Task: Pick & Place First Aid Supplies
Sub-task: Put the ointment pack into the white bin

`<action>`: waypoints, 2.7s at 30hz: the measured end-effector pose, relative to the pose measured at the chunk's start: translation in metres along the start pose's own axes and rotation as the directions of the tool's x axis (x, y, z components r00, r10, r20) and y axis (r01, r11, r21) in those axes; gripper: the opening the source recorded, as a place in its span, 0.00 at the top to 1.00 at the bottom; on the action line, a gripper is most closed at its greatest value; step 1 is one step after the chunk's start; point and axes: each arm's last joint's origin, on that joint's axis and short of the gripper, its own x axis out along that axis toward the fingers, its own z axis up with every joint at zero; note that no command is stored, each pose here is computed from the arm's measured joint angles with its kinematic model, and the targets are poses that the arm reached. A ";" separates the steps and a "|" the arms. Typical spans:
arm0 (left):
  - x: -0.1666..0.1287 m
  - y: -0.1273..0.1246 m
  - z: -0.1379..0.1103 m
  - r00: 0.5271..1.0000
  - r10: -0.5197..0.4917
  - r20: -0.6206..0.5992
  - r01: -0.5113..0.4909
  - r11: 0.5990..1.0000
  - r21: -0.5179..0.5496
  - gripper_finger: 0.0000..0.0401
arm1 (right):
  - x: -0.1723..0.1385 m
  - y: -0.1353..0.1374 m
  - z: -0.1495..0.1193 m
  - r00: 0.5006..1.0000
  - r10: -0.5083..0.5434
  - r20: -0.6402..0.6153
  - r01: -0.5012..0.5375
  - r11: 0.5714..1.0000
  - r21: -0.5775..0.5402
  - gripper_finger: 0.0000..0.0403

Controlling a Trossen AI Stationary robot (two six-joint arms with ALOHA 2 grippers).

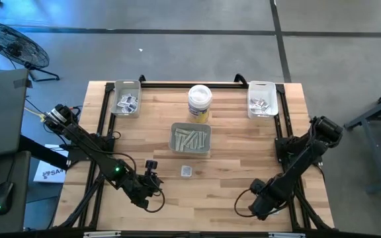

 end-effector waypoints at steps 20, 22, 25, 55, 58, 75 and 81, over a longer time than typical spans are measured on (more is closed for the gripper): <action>0.000 0.000 0.000 1.000 0.000 0.000 0.000 1.000 0.000 0.70 | 0.035 0.025 -0.003 0.980 0.037 -0.194 -0.027 0.998 0.054 0.99; 0.000 0.000 0.000 1.000 0.000 0.000 0.000 1.000 0.000 0.70 | 0.035 0.025 -0.002 0.983 0.032 -0.180 -0.022 0.998 0.058 0.98; 0.000 0.000 0.000 1.000 0.000 0.000 0.000 1.000 0.000 0.70 | 0.035 0.025 -0.002 0.984 0.032 -0.174 -0.022 0.998 0.057 0.99; 0.000 0.000 0.000 1.000 0.000 0.000 0.000 1.000 0.000 0.70 | 0.033 0.031 0.058 0.963 0.269 0.036 -0.259 0.950 -0.172 1.00; 0.000 0.000 0.000 1.000 0.000 0.000 0.000 1.000 0.000 0.70 | 0.029 0.031 0.071 0.953 0.282 0.111 -0.253 0.942 -0.221 1.00; 0.000 0.000 0.000 1.000 0.000 0.000 0.000 1.000 0.000 0.70 | -0.011 0.035 0.095 0.646 0.381 0.661 -0.063 0.890 -0.452 1.00; 0.000 0.000 0.000 1.000 0.000 0.000 0.000 1.000 0.000 0.70 | -0.016 0.033 0.086 0.626 0.398 0.671 0.003 0.859 -0.512 0.97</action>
